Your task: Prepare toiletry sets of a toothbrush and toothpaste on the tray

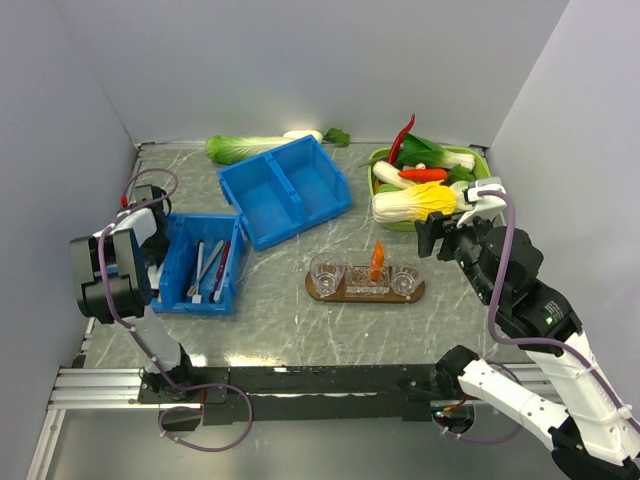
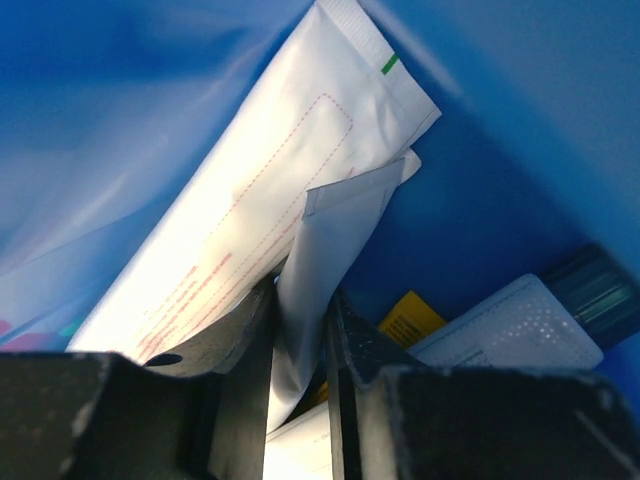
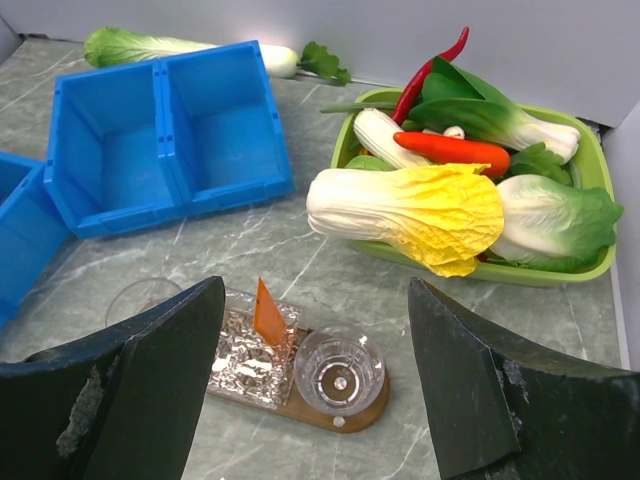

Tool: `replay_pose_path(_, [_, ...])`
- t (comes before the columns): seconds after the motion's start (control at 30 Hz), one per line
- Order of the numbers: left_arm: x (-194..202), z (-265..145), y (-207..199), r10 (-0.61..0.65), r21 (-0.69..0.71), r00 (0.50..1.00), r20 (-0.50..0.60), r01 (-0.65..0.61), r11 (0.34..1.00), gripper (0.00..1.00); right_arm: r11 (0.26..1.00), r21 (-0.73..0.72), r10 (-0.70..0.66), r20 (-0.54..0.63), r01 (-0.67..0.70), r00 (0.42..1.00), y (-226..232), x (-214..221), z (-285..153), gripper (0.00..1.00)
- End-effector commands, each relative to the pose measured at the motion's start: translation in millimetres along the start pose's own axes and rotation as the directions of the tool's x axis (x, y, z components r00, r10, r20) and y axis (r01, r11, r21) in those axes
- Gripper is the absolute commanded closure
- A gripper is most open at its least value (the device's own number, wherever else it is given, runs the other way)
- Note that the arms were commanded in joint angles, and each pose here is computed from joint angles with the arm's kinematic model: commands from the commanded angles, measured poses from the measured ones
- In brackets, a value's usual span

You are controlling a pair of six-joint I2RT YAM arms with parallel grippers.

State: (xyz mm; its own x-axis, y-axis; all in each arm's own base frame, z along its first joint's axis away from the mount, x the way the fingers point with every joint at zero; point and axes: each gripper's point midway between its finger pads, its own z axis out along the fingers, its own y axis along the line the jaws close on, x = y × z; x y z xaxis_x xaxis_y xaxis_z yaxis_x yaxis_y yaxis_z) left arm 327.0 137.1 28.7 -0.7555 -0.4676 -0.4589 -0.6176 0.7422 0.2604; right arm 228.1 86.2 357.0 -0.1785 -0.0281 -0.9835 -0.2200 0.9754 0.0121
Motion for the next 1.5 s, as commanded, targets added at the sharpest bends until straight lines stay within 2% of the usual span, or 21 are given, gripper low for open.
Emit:
replay_pose_path(0.0, [-1.1,-24.3,5.9,-0.008,-0.007,0.999,0.043,0.008,1.0,0.88,1.0,0.021,-0.005,0.019,0.004,1.0,-5.4,-2.0,-2.1,0.19])
replay_pose_path(0.17, [-17.6,-46.0,15.2,-0.057,0.001,0.99,0.132,0.058,0.998,0.89,1.0,0.022,-0.005,0.009,0.005,1.0,-5.9,1.8,-2.7,0.19])
replay_pose_path(0.47, [-44.9,-88.8,33.3,-0.157,0.038,0.944,0.291,0.153,0.988,0.9,1.0,0.012,0.004,-0.018,-0.004,1.0,-2.1,12.9,1.7,0.19])
replay_pose_path(0.67, [-73.3,-144.3,44.2,-0.249,0.132,0.858,0.45,0.212,0.968,0.89,0.999,-0.04,0.011,-0.058,-0.014,0.998,7.1,16.0,-2.1,0.19])
replay_pose_path(0.73, [-86.1,-182.1,44.6,-0.273,0.19,0.802,0.532,0.201,0.961,0.89,0.997,-0.07,0.018,-0.066,-0.023,0.998,12.5,14.5,-4.1,0.19])
replay_pose_path(0.83, [-100.3,-242.9,39.4,-0.306,0.3,0.706,0.639,0.137,0.944,0.88,0.992,-0.122,0.028,-0.082,-0.038,0.996,21.5,13.5,-8.4,0.19])
replay_pose_path(0.9, [-105.8,-290.7,27.6,-0.33,0.405,0.652,0.682,0.039,0.914,0.88,0.987,-0.155,0.032,-0.097,-0.046,0.995,27.7,12.5,-10.6,0.19])
replay_pose_path(1.0, [-107.5,-345.0,5.1,-0.34,0.503,0.615,0.711,-0.108,0.857,0.87,0.978,-0.201,0.034,-0.116,-0.057,0.993,36.9,6.9,-13.3,0.19])
replay_pose_path(1.03, [-106.1,-357.1,-5.5,-0.337,0.533,0.617,0.712,-0.161,0.831,0.87,0.974,-0.218,0.036,-0.116,-0.06,0.993,40.0,4.2,-14.3,0.19])
replay_pose_path(1.07, [-97.5,-372.9,-30.8,-0.314,0.581,0.634,0.707,-0.267,0.769,0.87,0.964,-0.256,0.039,-0.117,-0.068,0.992,47.6,-0.3,-15.6,0.19])
replay_pose_path(1.13, [-87.9,-403.0,-58.3,-0.309,0.64,0.634,0.709,-0.393,0.66,0.87,0.953,-0.292,0.046,-0.115,-0.078,0.992,55.0,-4.9,-16.1,0.2])
replay_pose_path(1.17, [-78.8,-420.3,-80.5,-0.303,0.659,0.626,0.718,-0.475,0.583,0.87,0.946,-0.312,0.05,-0.118,-0.085,0.992,59.7,-7.4,-15.5,0.2])
replay_pose_path(1.2, [-58.4,-434.6,-103.6,-0.274,0.684,0.641,0.717,-0.572,0.454,0.87,0.938,-0.336,0.052,-0.119,-0.089,0.992,64.6,-9.1,-16.3,0.2])
replay_pose_path(1.23, [-45.6,-443.2,-117.2,-0.255,0.687,0.643,0.722,-0.623,0.374,0.87,0.935,-0.341,0.056,-0.115,-0.093,0.992,66.3,-11.6,-15.3,0.2])
replay_pose_path(1.27, [-26.6,-455.1,-136.9,-0.23,0.682,0.642,0.731,-0.683,0.262,0.87,0.925,-0.365,0.067,-0.118,-0.106,0.991,71.6,-14.1,-16.1,0.2])
replay_pose_path(1.3, [0.6,-465.1,-150.1,-0.194,0.677,0.652,0.733,-0.727,0.114,0.87,0.913,-0.391,0.07,-0.12,-0.112,0.99,76.9,-14.9,-17.7,0.2])
replay_pose_path(1.37, [33.4,-477.8,-164.4,-0.165,0.665,0.664,0.729,-0.744,-0.056,0.86,0.899,-0.418,0.093,-0.11,-0.131,0.99,83.2,-19.7,-18.0,0.21])
replay_pose_path(1.4, [52.3,-483.1,-168.3,-0.157,0.647,0.667,0.729,-0.745,-0.162,0.86,0.887,-0.44,0.099,-0.112,-0.139,0.989,87.9,-20.6,-18.9,0.22])
replay_pose_path(1.47, [74.4,-488.5,-170.1,-0.135,0.646,0.692,0.709,-0.714,-0.268,0.86,0.869,-0.466,0.129,-0.108,-0.164,0.986,95.1,-22.9,-17.5,0.23])
